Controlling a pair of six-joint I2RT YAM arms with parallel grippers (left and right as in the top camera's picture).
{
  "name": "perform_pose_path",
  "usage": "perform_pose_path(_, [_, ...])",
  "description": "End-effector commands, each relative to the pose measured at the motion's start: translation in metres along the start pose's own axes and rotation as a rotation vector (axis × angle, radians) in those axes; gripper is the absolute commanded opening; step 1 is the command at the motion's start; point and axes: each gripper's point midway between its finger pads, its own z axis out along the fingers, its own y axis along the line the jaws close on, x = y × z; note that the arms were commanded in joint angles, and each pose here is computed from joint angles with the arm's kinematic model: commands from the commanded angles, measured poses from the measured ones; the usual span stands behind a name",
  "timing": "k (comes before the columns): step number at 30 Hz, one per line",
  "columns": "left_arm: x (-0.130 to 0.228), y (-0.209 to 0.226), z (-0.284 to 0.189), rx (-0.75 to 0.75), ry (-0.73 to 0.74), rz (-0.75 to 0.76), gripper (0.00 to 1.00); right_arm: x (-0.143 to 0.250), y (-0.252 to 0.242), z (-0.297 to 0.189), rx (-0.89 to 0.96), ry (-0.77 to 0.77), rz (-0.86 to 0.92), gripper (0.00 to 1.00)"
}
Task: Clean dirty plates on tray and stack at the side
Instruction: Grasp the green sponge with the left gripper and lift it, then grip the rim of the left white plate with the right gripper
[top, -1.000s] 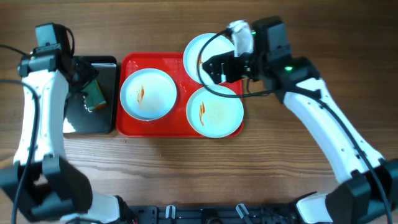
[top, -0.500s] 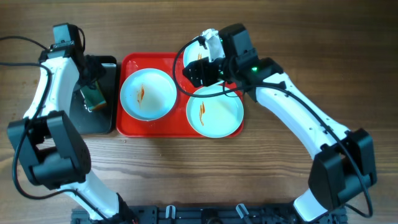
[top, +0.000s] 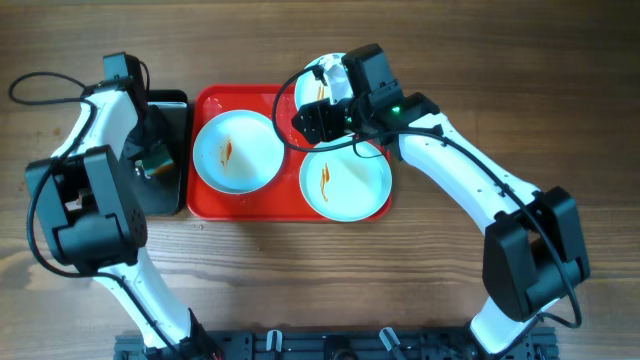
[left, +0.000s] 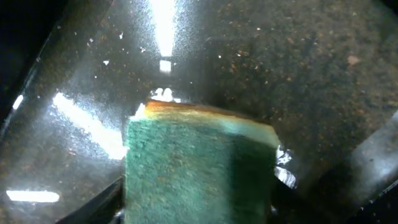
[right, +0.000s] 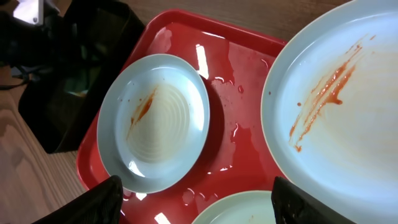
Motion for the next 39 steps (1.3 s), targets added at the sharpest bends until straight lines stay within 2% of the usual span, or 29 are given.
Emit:
perform_pose_path(1, [0.001,0.0,0.013,-0.004,0.021,-0.002,0.46,-0.004,-0.001,0.006,0.006,-0.005,0.003,0.77])
perform_pose_path(3, [0.005,0.001,0.02,-0.01,0.033,-0.001,0.46,-0.003,-0.001,0.007,0.007,0.0,0.005,0.77])
perform_pose_path(5, [0.006,0.001,0.022,-0.013,0.039,0.0,0.4,-0.003,-0.002,0.007,0.007,0.0,0.006,0.77])
perform_pose_path(6, [0.007,0.002,0.023,-0.013,0.04,0.0,0.32,-0.003,-0.002,0.007,0.007,0.0,0.005,0.77])
perform_pose_path(8, [0.006,0.001,0.023,-0.012,0.038,0.0,0.06,-0.003,-0.002,0.007,0.007,-0.001,0.007,0.77])
perform_pose_path(9, [0.006,0.001,0.023,-0.012,0.038,-0.001,0.04,-0.003,-0.002,0.007,0.007,-0.001,0.01,0.77])
perform_pose_path(15, [0.004,0.003,0.01,-0.01,0.034,0.001,0.04,-0.008,-0.002,0.007,0.012,-0.02,0.079,0.72])
perform_pose_path(23, [-0.038,0.005,-0.096,0.06,-0.127,-0.022,0.04,-0.016,-0.005,0.006,0.035,-0.055,0.169,0.62])
perform_pose_path(26, [-0.044,0.005,-0.143,0.125,-0.216,0.084,0.04,-0.018,0.004,0.008,0.032,-0.059,0.179,0.56])
perform_pose_path(27, [-0.043,0.007,-0.159,0.14,-0.243,0.111,0.04,-0.018,0.006,0.008,0.047,-0.061,0.2,0.5])
perform_pose_path(30, [-0.036,0.009,-0.186,0.18,-0.271,0.115,0.04,-0.02,0.007,0.01,0.106,-0.085,0.24,0.42])
perform_pose_path(36, [-0.011,-0.025,-0.209,0.402,-0.222,0.238,0.04,-0.001,0.009,0.042,0.082,-0.018,0.285,0.41])
perform_pose_path(39, [-0.002,-0.038,-0.208,0.432,-0.205,0.287,0.04,0.017,0.007,0.065,0.041,0.054,0.307,0.4])
